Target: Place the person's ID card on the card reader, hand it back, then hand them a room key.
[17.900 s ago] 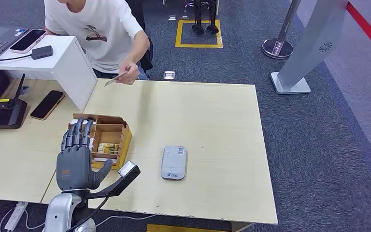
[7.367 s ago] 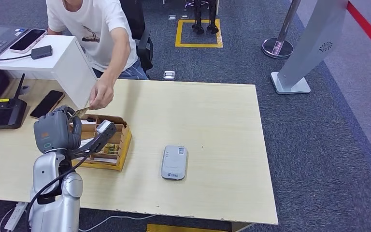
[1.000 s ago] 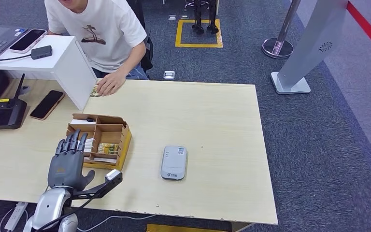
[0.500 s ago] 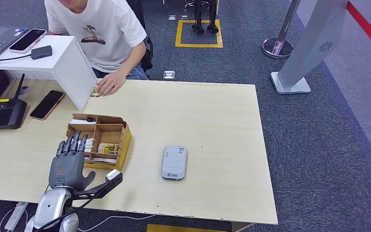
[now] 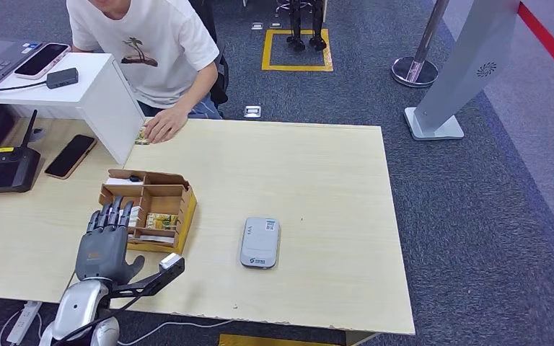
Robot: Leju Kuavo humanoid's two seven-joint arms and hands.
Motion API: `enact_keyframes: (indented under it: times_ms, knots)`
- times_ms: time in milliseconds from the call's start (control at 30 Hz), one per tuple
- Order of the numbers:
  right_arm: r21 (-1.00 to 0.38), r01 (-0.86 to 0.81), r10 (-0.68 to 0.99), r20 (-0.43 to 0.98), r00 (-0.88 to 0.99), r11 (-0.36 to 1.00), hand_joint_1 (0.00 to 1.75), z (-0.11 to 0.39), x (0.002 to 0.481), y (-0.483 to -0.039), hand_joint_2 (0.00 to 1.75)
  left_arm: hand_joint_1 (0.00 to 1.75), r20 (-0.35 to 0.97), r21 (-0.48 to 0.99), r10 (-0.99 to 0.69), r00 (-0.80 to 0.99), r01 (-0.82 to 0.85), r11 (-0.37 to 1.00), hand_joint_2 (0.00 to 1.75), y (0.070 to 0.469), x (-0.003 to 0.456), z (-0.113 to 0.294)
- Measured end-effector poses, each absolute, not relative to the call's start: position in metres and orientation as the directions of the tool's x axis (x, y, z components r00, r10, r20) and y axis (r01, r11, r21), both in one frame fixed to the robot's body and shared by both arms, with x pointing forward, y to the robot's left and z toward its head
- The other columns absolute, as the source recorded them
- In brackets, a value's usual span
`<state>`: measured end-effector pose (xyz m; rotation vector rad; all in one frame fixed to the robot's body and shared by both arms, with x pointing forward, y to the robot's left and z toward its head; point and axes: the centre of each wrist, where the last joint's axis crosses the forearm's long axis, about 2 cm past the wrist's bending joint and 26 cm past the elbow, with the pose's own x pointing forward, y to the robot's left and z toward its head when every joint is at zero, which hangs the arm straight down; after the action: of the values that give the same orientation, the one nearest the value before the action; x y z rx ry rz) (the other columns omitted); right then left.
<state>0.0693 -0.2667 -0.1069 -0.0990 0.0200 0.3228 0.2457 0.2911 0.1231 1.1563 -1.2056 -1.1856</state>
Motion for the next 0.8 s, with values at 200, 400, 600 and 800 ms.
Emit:
enact_keyframes:
  times_ms: [200,400,600,800]
  knots:
    - [-0.094,-0.322,0.321,-0.033,0.947,0.942,0.0,-0.107,0.07,-0.267,0.0,0.0,0.057,0.998,-0.998,-0.006,0.028,0.057,1.75,0.288,0.252,0.122]
    - [-0.095,-0.323,0.322,-0.033,0.946,0.942,0.0,-0.107,0.07,-0.267,0.0,0.0,0.066,0.997,-0.998,-0.007,0.03,0.066,1.75,0.285,0.254,0.121]
    - [-0.093,-0.326,0.324,-0.033,0.945,0.941,0.0,-0.107,0.07,-0.266,0.0,0.0,0.071,0.997,-0.997,-0.015,0.035,0.071,1.75,0.283,0.254,0.12]
    - [-0.094,-0.327,0.325,-0.033,0.945,0.94,0.0,-0.107,0.07,-0.266,0.0,0.0,0.08,0.996,-0.997,-0.022,0.035,0.079,1.75,0.281,0.254,0.12]
